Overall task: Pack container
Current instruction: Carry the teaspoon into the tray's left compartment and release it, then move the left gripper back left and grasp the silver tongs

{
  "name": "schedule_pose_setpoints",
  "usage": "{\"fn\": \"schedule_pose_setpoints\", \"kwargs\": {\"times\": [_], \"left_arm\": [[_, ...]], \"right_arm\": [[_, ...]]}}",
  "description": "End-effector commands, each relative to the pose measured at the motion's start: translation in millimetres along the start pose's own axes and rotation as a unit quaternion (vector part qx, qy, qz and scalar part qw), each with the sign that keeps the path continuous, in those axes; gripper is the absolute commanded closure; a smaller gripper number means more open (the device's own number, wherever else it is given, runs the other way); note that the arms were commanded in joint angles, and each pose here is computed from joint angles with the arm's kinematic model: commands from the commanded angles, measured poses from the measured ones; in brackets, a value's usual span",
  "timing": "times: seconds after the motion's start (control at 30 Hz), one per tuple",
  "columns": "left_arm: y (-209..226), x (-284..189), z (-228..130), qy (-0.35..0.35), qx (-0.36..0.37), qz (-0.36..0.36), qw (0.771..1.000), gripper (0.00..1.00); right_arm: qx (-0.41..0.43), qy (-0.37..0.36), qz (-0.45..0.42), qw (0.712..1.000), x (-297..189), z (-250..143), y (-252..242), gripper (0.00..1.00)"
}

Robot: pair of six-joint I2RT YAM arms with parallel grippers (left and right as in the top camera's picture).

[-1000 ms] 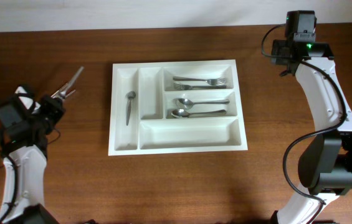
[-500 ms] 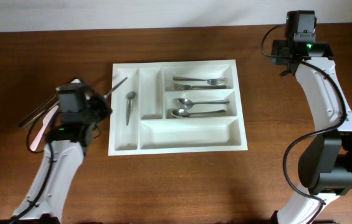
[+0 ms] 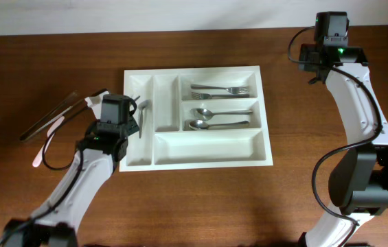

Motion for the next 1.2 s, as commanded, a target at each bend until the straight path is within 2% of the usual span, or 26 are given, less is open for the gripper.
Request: {"fn": "schedule_pose_setpoints", "kwargs": {"times": [0.0, 0.13, 0.17, 0.2, 0.27, 0.6, 0.67, 0.7, 0.73, 0.83, 1.03, 1.17], "left_arm": [[0.4, 19.3, -13.1, 0.021, 0.010, 0.025, 0.999, 0.98], [-6.3, 29.3, -23.8, 0.035, 0.023, 0.025, 0.999, 0.98], [-8.2, 29.0, -24.1, 0.034, 0.025, 0.022, 0.999, 0.92], [-10.7, 28.7, -24.1, 0.033, 0.025, 0.017, 0.999, 0.83], [-15.4, 28.4, -22.8, 0.029, 0.027, 0.003, 0.999, 0.72], [-32.1, 26.9, -16.3, 0.024, 0.016, -0.061, 0.998, 0.69], [-33.3, 25.9, -10.5, 0.010, 0.017, -0.061, 0.998, 0.63], [-33.1, 25.3, -5.2, -0.003, 0.021, -0.056, 0.998, 0.57], [-29.4, 22.5, 9.4, -0.036, 0.021, -0.033, 0.999, 0.46], [-18.5, 17.1, 35.0, -0.082, 0.021, 0.013, 0.996, 0.37], [15.6, 13.7, 72.6, -0.145, 0.105, 0.124, 0.976, 0.33], [47.3, 17.0, 86.8, -0.154, 0.091, 0.169, 0.969, 0.27]], "right_arm": [[0.010, -0.004, -0.004, 1.000, -1.7, 3.3, -5.1, 0.01], [0.010, -0.004, -0.004, 1.000, -1.7, 3.3, -5.1, 0.01], [0.010, -0.004, -0.004, 1.000, -1.7, 3.3, -5.1, 0.01], [0.010, -0.004, -0.004, 1.000, -1.7, 3.3, -5.1, 0.01], [0.010, -0.004, -0.004, 1.000, -1.7, 3.3, -5.1, 0.01], [0.010, -0.004, -0.004, 1.000, -1.7, 3.3, -5.1, 0.01], [0.010, -0.004, -0.004, 1.000, -1.7, 3.3, -5.1, 0.01], [0.010, -0.004, -0.004, 1.000, -1.7, 3.3, -5.1, 0.01], [0.010, -0.004, -0.004, 1.000, -1.7, 3.3, -5.1, 0.01], [0.010, -0.004, -0.004, 1.000, -1.7, 3.3, -5.1, 0.01], [0.010, -0.004, -0.004, 1.000, -1.7, 3.3, -5.1, 0.01], [0.010, -0.004, -0.004, 1.000, -1.7, 3.3, -5.1, 0.01]]}}
Point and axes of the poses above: each gripper's point midway between its finger pads, its own x axis out along the fingers, its own y axis along the line the jaws close on, z = x × y, the point moved 7 cm from there along -x, back along the fingers, and after that the axes turned 4 degrees about x, right-handed, at the moved point
